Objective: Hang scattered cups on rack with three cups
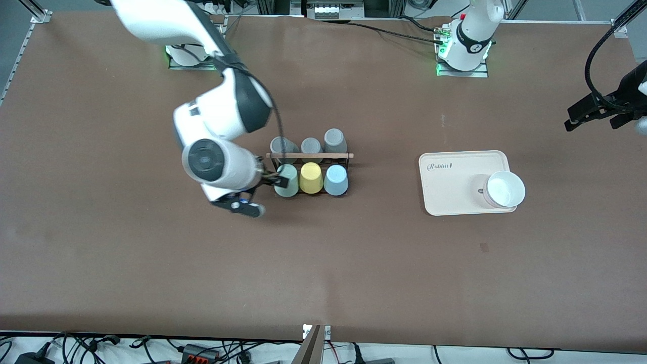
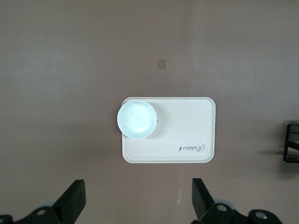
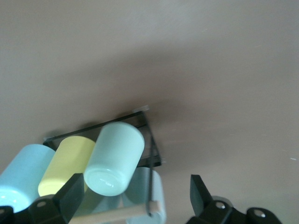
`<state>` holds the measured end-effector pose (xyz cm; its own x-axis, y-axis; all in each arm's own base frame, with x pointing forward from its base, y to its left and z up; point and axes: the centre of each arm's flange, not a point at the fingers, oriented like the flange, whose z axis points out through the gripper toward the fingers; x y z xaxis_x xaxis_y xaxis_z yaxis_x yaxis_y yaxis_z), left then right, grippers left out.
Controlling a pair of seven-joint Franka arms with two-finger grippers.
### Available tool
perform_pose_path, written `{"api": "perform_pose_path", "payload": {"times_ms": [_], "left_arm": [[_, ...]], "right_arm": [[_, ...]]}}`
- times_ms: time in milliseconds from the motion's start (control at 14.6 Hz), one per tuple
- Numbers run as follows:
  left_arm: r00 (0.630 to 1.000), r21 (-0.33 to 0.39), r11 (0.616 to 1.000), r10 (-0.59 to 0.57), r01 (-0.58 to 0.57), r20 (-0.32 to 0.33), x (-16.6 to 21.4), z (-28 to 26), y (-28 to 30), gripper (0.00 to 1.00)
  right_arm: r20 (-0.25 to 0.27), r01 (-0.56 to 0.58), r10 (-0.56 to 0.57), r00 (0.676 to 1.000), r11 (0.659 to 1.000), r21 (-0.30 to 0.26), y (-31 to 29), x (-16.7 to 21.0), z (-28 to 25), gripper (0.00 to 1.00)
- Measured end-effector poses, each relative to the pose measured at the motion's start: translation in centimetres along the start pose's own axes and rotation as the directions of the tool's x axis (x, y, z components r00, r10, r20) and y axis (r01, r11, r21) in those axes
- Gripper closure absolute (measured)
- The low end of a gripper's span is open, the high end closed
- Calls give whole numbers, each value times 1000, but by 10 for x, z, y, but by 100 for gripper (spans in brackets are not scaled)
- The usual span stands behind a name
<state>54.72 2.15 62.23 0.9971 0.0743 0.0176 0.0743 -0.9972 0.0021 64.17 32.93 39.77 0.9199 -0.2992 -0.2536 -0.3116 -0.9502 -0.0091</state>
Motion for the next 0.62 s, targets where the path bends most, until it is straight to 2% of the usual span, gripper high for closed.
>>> {"api": "perform_pose_path", "payload": {"times_ms": [137, 344, 412, 618], "left_arm": [[1000, 0, 1000, 0, 0, 0, 0, 0, 0, 0], [1000, 0, 1000, 0, 0, 0, 0, 0, 0, 0], [1000, 0, 1000, 0, 0, 0, 0, 0, 0, 0], [1000, 0, 1000, 0, 0, 0, 0, 0, 0, 0]], "right_arm": [[-9, 4, -4, 1000, 1000, 23, 40, 23, -43, 0], [-50, 57, -54, 997, 997, 58, 118, 58, -98, 0], [-70, 76, -72, 995, 996, 51, 143, 68, -111, 0], [-138, 128, -130, 982, 991, -25, 188, 80, -137, 0]]}}
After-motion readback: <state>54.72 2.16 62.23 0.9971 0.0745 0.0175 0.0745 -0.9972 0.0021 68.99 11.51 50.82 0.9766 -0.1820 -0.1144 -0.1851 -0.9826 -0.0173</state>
